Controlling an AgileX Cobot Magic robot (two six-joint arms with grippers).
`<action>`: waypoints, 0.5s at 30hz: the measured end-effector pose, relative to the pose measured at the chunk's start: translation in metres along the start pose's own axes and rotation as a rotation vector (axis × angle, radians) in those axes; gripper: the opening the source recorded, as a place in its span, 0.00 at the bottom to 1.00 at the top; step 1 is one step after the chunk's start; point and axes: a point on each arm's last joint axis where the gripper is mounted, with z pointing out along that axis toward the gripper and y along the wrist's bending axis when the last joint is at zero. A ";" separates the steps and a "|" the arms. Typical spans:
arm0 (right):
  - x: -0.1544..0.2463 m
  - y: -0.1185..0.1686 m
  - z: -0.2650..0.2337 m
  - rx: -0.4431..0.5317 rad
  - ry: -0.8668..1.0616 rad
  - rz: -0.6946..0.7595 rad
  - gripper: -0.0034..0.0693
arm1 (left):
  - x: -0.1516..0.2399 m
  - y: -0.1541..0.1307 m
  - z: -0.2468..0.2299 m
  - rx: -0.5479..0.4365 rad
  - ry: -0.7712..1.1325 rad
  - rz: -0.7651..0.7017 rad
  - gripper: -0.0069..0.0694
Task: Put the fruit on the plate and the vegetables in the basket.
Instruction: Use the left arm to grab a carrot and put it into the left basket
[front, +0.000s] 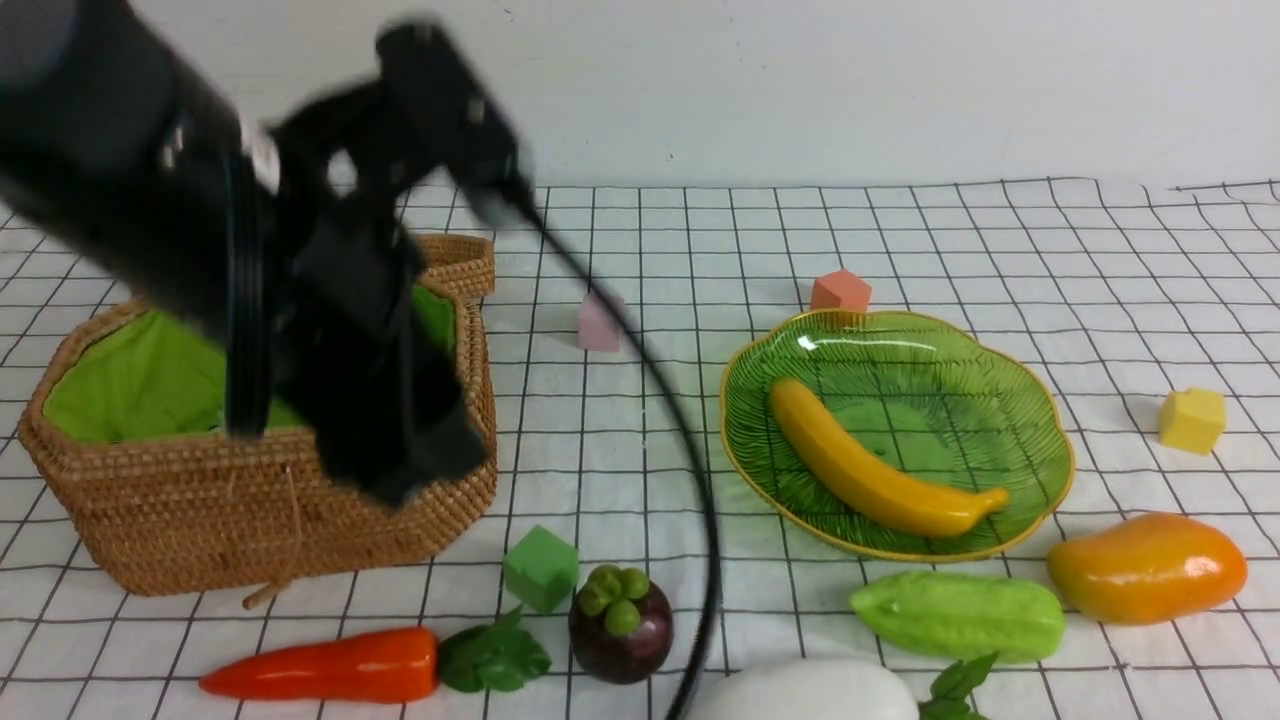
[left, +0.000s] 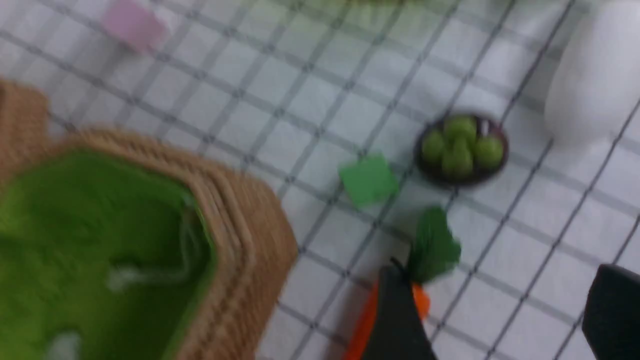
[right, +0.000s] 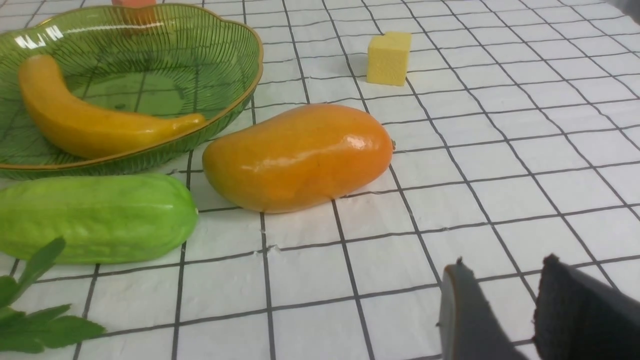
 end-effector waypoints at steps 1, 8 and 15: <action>0.000 0.000 0.000 0.000 0.000 0.000 0.37 | 0.014 -0.003 0.016 0.011 0.066 0.000 0.71; 0.000 0.000 0.000 0.000 0.000 0.000 0.37 | 0.075 -0.006 0.099 -0.072 0.126 -0.010 0.71; 0.000 0.000 0.000 0.000 0.000 0.000 0.37 | 0.085 -0.006 0.145 -0.043 0.151 -0.027 0.71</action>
